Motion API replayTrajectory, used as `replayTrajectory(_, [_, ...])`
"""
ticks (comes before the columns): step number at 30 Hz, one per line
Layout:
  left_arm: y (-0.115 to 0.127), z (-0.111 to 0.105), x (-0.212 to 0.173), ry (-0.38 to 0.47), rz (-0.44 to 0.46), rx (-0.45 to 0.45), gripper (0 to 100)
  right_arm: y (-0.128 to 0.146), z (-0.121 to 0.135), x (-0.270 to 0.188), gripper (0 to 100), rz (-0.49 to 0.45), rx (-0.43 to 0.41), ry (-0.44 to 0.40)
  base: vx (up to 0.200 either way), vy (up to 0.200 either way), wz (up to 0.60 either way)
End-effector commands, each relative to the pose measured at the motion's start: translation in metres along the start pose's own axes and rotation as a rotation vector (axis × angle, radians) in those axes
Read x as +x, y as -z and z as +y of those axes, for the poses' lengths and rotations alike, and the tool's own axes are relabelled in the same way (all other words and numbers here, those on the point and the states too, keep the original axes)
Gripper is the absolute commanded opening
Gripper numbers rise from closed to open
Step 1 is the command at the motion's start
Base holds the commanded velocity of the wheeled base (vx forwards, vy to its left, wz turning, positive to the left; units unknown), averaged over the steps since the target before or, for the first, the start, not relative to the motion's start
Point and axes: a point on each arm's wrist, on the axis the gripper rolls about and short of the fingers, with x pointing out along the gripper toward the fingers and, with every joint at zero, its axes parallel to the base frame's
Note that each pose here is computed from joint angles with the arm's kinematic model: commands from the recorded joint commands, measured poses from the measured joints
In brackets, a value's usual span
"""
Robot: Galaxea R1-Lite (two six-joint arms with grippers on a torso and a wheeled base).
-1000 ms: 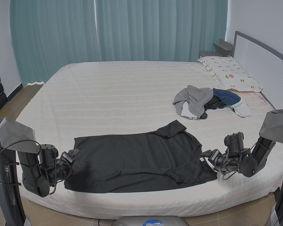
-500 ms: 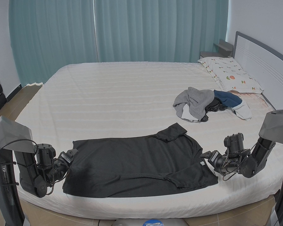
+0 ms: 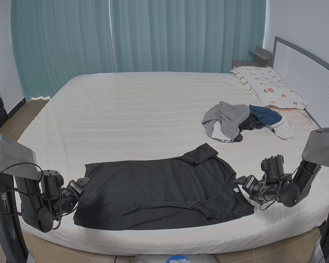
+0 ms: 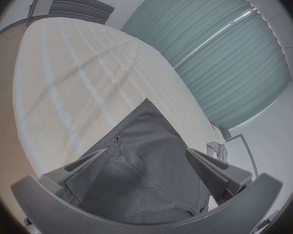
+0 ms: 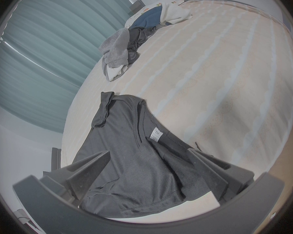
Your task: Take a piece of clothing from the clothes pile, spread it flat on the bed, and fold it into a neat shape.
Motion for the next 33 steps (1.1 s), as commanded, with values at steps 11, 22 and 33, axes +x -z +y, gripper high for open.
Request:
replayTrajectory(11, [0.003, -0.003, -0.002, 0.032, 0.045, 0.104, 100, 0.000, -0.002, -0.003, 100, 0.004, -0.026, 0.003, 0.000, 0.000, 0.00])
replayTrajectory(22, [0.009, -0.002, 0.021, 0.148, 0.201, 0.351, 100, -0.011, -0.021, -0.020, 100, 0.040, -0.088, -0.102, 0.000, 0.000, 0.00])
replayTrajectory(33, [0.010, 0.001, 0.036, 0.071, 0.257, 0.410, 100, 0.002, -0.034, -0.012, 100, 0.033, -0.151, -0.127, 0.000, 0.000, 0.00])
